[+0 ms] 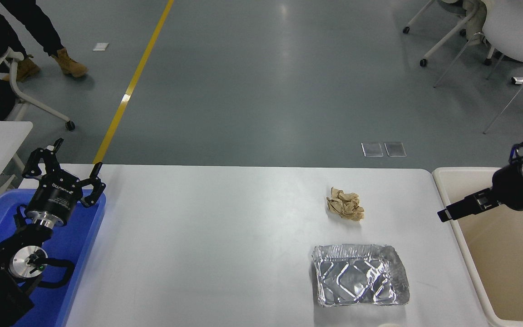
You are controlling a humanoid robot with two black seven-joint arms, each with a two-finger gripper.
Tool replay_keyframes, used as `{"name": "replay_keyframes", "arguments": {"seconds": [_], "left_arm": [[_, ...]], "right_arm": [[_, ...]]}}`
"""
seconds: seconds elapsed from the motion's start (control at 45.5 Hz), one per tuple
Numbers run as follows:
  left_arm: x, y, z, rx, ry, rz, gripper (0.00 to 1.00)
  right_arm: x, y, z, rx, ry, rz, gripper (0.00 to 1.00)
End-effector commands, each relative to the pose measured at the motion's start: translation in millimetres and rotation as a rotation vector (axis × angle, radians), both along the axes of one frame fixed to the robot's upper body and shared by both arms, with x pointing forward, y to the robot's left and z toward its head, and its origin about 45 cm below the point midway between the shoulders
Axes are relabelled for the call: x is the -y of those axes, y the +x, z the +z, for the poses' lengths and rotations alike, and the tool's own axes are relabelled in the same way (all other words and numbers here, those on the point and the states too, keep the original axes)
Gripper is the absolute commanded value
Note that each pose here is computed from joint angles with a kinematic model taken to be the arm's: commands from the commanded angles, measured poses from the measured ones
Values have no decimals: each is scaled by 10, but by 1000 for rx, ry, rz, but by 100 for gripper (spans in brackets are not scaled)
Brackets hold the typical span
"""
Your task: Clean the table surface
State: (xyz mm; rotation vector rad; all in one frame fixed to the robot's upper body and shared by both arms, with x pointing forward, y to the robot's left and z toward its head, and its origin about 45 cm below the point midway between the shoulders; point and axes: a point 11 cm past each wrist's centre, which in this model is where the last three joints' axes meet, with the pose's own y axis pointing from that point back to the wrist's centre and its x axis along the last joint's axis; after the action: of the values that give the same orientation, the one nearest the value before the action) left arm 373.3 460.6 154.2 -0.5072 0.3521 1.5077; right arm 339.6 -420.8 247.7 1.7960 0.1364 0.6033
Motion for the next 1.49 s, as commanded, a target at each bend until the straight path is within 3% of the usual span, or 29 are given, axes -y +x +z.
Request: {"name": "replay_keyframes", "arguments": {"seconds": [0.0, 0.374, 0.571, 1.319, 1.473], "left_arm": [[0, 0, 1, 0, 0, 0, 100], [0, 0, 1, 0, 0, 0, 100], [0, 0, 1, 0, 0, 0, 100], [0, 0, 1, 0, 0, 0, 100], [0, 0, 1, 0, 0, 0, 100]], "right_arm": [[117, -576, -98, -60, 5, 100, 99], [-302, -794, -119, -54, 136, 207, 99], [-530, -752, -99, -35, 200, 238, 99], [-1101, -1163, -705, -149, 399, 304, 99], [-1077, -1063, -861, -127, 406, 257, 99]]}}
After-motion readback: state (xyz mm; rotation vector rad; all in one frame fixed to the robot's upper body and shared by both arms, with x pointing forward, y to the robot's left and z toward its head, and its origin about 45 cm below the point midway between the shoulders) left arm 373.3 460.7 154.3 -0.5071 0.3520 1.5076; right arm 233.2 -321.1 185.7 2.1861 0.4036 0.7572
